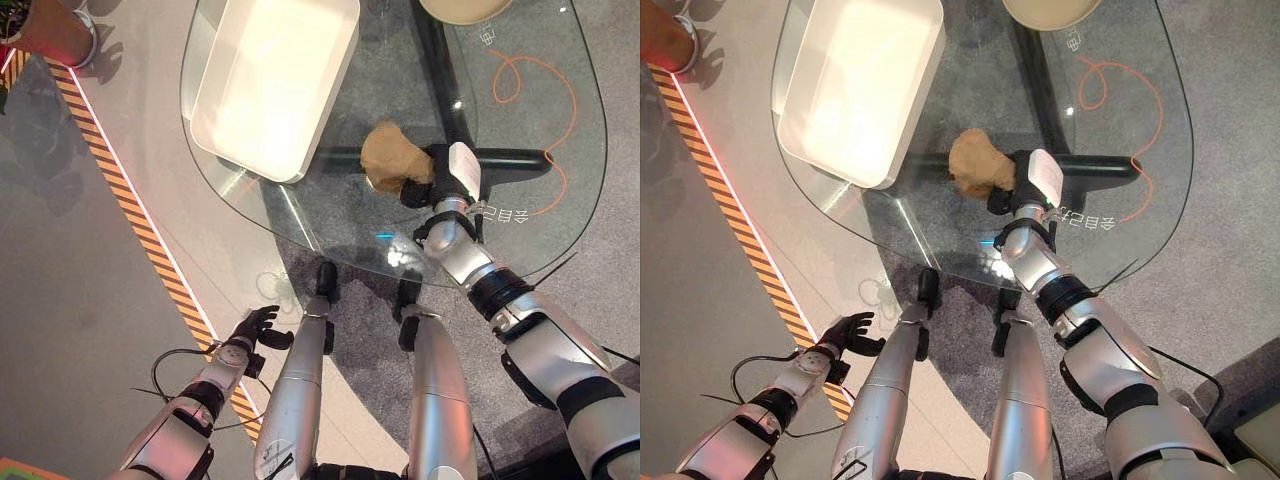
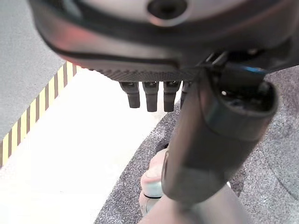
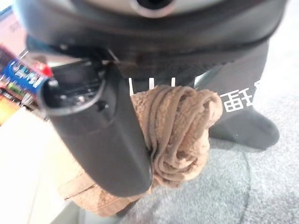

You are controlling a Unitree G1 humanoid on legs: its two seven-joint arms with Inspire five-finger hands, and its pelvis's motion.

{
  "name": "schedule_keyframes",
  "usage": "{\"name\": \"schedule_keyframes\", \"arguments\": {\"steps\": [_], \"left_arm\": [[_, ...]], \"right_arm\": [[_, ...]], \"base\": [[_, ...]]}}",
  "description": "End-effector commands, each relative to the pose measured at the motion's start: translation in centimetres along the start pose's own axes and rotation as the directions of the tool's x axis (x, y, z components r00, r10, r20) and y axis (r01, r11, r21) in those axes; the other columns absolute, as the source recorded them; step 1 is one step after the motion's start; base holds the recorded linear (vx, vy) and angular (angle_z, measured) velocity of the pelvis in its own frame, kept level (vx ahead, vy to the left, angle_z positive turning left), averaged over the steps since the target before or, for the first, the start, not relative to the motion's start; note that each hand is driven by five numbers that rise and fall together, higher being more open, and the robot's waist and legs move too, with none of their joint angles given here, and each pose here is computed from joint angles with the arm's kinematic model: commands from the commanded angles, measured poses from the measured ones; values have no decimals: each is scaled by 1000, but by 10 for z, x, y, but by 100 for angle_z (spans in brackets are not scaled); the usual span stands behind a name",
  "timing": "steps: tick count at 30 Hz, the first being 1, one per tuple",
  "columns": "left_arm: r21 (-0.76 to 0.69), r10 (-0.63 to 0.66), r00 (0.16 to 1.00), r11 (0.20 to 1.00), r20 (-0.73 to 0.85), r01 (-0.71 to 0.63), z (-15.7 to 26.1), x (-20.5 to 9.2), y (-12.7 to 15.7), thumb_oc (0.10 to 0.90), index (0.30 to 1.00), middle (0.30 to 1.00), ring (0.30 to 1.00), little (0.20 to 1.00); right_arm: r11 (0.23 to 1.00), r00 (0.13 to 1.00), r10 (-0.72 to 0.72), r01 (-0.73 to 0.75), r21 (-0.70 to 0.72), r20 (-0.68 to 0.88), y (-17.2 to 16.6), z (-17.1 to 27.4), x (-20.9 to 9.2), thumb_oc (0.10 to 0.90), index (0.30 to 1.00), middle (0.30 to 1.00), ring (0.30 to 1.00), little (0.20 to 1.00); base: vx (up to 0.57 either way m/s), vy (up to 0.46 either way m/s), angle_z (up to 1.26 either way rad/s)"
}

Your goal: Wipe the table with a cloth and put it in the basket.

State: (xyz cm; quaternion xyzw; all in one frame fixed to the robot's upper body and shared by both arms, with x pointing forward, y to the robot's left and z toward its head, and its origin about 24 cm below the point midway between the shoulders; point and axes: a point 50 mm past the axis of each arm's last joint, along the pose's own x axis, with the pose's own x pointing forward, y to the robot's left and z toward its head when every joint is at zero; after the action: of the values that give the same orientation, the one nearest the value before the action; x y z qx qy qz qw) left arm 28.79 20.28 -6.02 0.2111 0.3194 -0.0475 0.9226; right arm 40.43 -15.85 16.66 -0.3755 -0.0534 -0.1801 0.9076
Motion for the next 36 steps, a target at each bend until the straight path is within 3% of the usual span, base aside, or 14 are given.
{"name": "schedule_keyframes", "arguments": {"steps": [1,17,26,36], "left_arm": [[-27,-18,995,1000,-93,15,-33,-7,-2,800,900,900,900,900],[-30,12,996,999,-90,-15,-33,-9,17,800,900,900,900,900],[-29,25,995,999,-92,-28,-36,-11,28,800,900,900,900,900],[-28,39,994,999,-98,-42,-35,-11,35,800,900,900,900,900]], "right_arm": [[912,912,-411,411,-8,-18,-98,-3,33,100,300,300,300,200],[772,745,-632,630,-85,-214,-165,-60,33,100,300,300,300,200],[727,671,-678,673,-139,-299,-183,-87,25,100,300,300,300,200],[711,656,-691,692,-123,-303,-190,-90,24,100,300,300,300,200]], "base": [[0,0,0],[-8,-6,0],[6,-16,-3],[2,-9,-1]]}}
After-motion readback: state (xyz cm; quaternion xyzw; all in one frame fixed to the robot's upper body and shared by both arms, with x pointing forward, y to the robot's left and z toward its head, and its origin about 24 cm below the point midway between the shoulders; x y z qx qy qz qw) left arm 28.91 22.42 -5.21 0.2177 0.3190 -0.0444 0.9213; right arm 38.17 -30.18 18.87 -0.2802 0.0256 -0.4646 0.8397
